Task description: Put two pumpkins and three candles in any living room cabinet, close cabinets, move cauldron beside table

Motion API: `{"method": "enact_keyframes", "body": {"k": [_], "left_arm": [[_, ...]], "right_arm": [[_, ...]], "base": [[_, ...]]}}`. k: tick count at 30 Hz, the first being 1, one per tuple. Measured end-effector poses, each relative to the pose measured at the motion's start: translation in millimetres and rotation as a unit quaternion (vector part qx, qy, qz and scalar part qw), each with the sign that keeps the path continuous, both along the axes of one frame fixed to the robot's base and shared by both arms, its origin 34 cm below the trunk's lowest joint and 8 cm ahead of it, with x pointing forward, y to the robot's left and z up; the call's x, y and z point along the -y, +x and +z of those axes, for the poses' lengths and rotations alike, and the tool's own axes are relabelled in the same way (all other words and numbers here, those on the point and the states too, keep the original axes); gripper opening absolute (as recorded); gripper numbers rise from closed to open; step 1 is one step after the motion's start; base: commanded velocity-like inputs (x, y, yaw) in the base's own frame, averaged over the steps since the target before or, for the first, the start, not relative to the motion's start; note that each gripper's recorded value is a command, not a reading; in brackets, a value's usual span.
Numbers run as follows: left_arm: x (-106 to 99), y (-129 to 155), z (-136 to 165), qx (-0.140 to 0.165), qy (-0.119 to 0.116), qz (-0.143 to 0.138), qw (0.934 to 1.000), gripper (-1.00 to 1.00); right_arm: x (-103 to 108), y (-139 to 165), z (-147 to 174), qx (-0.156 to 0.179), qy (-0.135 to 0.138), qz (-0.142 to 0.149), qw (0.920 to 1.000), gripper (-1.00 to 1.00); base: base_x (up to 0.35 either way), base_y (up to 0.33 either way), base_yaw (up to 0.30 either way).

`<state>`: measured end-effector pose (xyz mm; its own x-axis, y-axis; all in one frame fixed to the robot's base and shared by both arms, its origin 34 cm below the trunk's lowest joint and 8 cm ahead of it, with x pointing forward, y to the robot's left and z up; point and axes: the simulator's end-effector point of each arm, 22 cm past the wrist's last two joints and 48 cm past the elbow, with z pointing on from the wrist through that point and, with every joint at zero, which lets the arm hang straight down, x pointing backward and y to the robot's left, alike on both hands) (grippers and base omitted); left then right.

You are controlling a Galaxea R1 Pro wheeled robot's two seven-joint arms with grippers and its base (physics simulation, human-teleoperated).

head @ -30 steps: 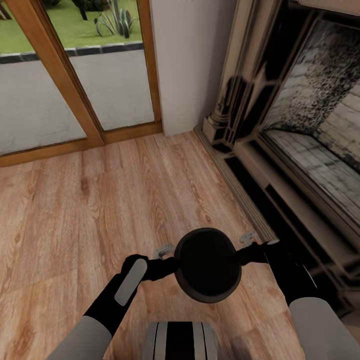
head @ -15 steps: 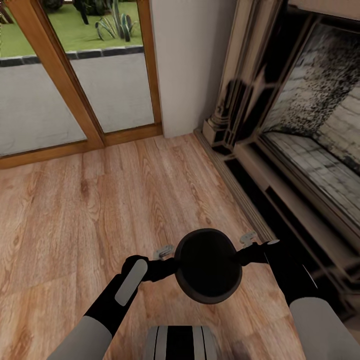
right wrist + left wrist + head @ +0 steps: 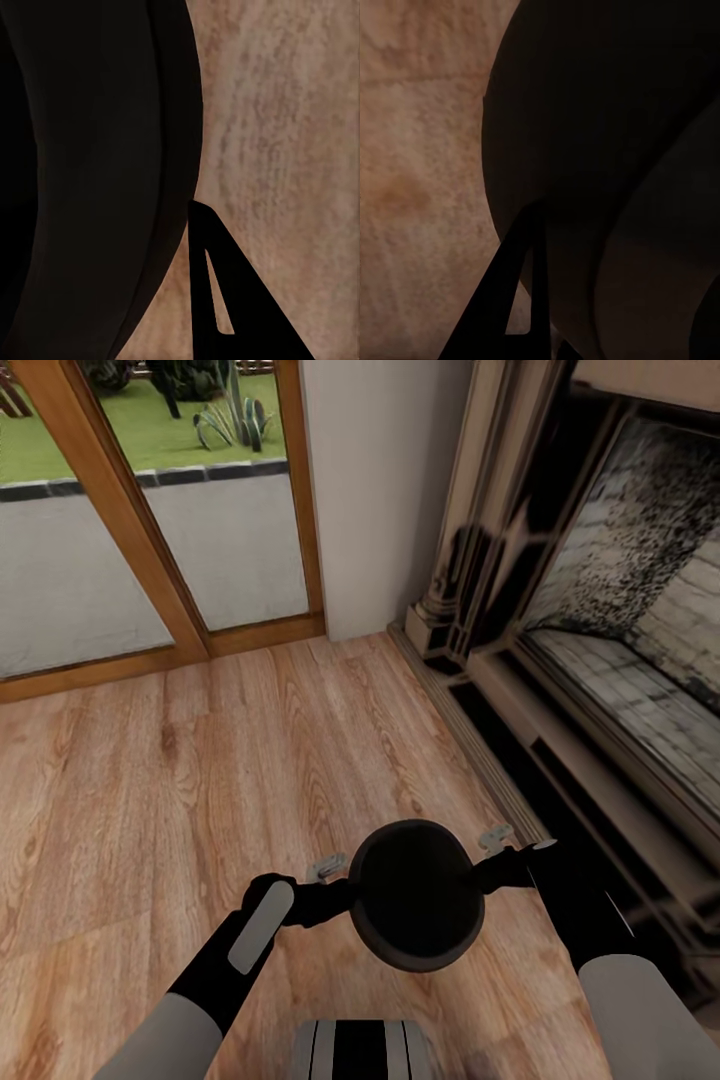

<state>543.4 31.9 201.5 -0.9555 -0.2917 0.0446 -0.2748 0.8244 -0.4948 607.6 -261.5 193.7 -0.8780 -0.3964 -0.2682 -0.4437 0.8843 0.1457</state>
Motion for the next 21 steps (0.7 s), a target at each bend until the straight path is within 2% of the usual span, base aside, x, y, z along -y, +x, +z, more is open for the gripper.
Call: {"method": "enact_keyframes", "body": {"k": [2, 6, 10, 11, 14, 17, 21], "left_arm": [[-0.9, -0.7, -1.6, 0.003, -0.003, 0.0, 1.0, -1.0], [-1.0, 1.8, 2.9, 0.012, 0.006, -0.007, 0.9999, -1.0], [-12.2, 31.3, 30.0, 0.059, 0.028, -0.008, 0.9978, -1.0], [-9.9, 30.3, 30.5, 0.06, 0.02, -0.009, 0.998, -1.0], [-10.2, 24.8, 28.6, 0.052, 0.017, -0.009, 0.9984, -1.0], [-12.1, 34.1, 39.9, 0.07, 0.023, -0.011, 0.9972, -1.0], [-10.9, 36.4, 47.7, 0.075, 0.022, -0.01, 0.9969, -1.0]], "right_arm": [[-1.2, 0.5, 0.5, 0.001, -0.003, 0.002, 1.0, -1.0], [-0.6, 0.2, 0.6, 0.011, 0.006, -0.002, 0.9999, -1.0], [-11.0, 25.5, 20.7, 0.062, 0.028, -0.014, 0.9976, -1.0], [-9.1, 26.4, 25.7, 0.06, 0.021, -0.009, 0.9979, -1.0], [-9.4, 21.4, 24.6, 0.053, 0.018, -0.008, 0.9984, -1.0], [-11.0, 29.6, 34.3, 0.07, 0.023, -0.008, 0.9972, -1.0], [-9.9, 32.6, 43.5, 0.076, 0.022, -0.006, 0.9968, -1.0]], "base": [[0.0, 0.0, 0.0], [0.0, 0.0, 0.0], [0.0, 0.0, 0.0], [0.0, 0.0, 0.0], [0.0, 0.0, 0.0], [0.0, 0.0, 0.0], [0.0, 0.0, 0.0]]}}
